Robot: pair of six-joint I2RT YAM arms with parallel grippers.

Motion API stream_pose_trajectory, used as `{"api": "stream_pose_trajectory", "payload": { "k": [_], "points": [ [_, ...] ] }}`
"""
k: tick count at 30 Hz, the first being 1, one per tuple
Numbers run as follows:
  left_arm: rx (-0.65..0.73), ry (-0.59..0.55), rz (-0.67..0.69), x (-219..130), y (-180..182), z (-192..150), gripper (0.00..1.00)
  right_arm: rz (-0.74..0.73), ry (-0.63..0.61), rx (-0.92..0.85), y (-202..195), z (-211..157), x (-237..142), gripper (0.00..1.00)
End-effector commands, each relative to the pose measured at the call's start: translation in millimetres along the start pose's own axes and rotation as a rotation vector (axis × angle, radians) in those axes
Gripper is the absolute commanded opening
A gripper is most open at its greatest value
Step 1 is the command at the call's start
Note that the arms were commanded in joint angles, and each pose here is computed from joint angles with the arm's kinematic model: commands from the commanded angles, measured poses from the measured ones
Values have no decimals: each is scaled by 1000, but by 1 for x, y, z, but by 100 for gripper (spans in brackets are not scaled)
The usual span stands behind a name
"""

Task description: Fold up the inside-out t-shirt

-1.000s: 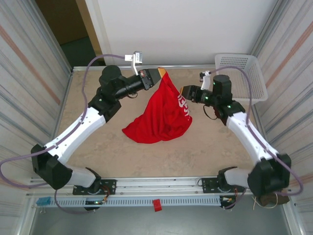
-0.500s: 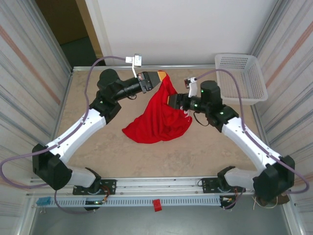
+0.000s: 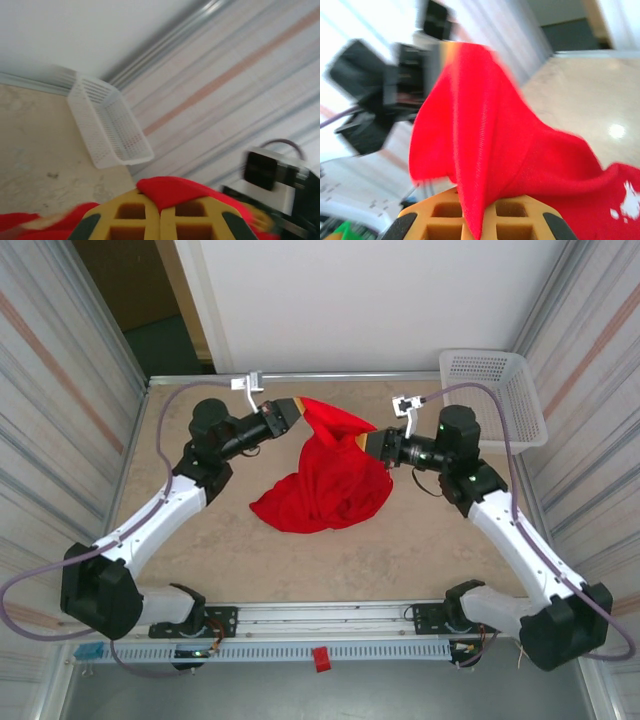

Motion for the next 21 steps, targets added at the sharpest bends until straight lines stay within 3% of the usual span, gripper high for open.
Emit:
{"api": "stream_pose_trajectory", "payload": {
  "k": [1, 4, 7, 10, 15, 21],
  "points": [
    [-14, -89, 52, -9, 11, 11, 0, 179, 11, -44, 24, 6, -6, 0],
    [-12, -79, 106, -6, 26, 14, 1, 187, 19, -32, 21, 7, -1, 0],
    [37, -60, 139, -9, 28, 17, 38, 133, 14, -10, 8, 5, 4, 0],
    [106, -66, 200, -26, 22, 14, 58, 106, 14, 15, -4, 5, 9, 0],
    [175, -36, 171, -48, -8, -4, 64, 79, 11, 36, -14, 5, 14, 0],
    [157, 17, 33, -28, -48, -36, 68, 71, 25, 58, -22, 1, 21, 0]
  ]
}}
Point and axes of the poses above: each hand's point on the last joint's axis, 136 mm out from that joint toward the fingers, its own x axis out along the fingers, its own y axis along the line the jaws close on, z = x × y, the point moved 8 cm from there along -x, back along the fingers, and after that the axes turned 10 degrees about -x, right-handed, at the moved point
